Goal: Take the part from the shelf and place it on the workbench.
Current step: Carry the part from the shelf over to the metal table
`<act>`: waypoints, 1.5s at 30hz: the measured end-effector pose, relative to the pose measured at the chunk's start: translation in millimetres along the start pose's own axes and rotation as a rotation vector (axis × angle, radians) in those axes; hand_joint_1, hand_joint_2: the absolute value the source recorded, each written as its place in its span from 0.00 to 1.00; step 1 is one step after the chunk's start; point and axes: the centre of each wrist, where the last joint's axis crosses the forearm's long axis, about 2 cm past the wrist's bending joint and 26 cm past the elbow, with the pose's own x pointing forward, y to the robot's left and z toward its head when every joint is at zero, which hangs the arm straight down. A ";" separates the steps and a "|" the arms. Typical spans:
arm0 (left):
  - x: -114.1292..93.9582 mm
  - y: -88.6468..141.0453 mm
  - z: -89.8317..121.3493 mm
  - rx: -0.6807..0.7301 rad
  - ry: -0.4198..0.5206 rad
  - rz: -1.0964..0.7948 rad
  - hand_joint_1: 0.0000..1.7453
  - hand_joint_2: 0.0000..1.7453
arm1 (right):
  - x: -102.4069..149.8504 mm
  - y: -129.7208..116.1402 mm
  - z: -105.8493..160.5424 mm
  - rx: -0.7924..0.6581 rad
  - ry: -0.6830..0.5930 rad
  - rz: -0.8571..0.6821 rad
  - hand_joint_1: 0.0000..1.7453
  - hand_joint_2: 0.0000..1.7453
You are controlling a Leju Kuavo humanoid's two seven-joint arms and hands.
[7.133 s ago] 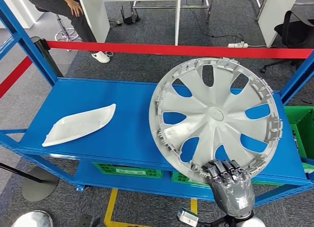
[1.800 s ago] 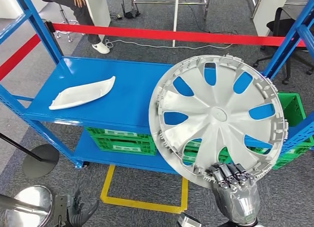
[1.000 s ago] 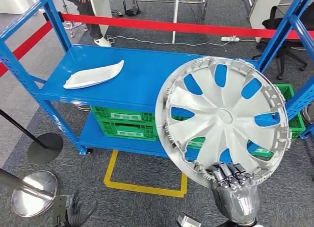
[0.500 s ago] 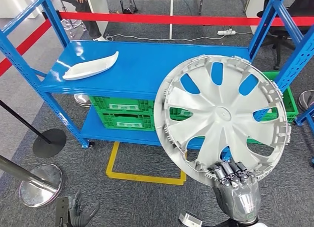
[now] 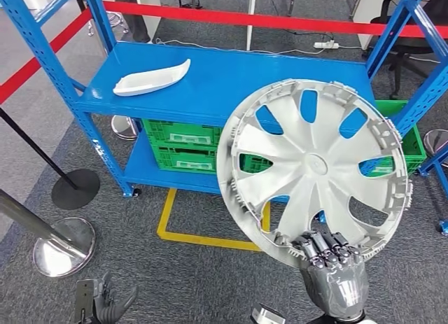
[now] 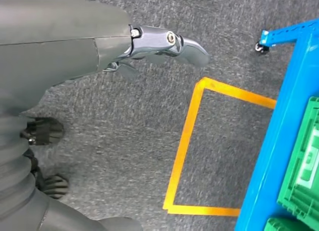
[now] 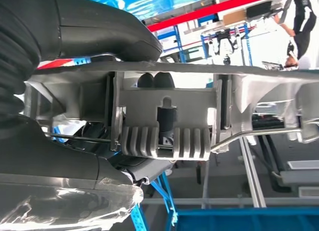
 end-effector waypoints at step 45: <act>4.8 -36.5 -1.8 -0.278 0.116 -0.224 0.00 1.00 | 1.7 -56.0 25.9 -0.011 0.098 0.084 1.00 1.00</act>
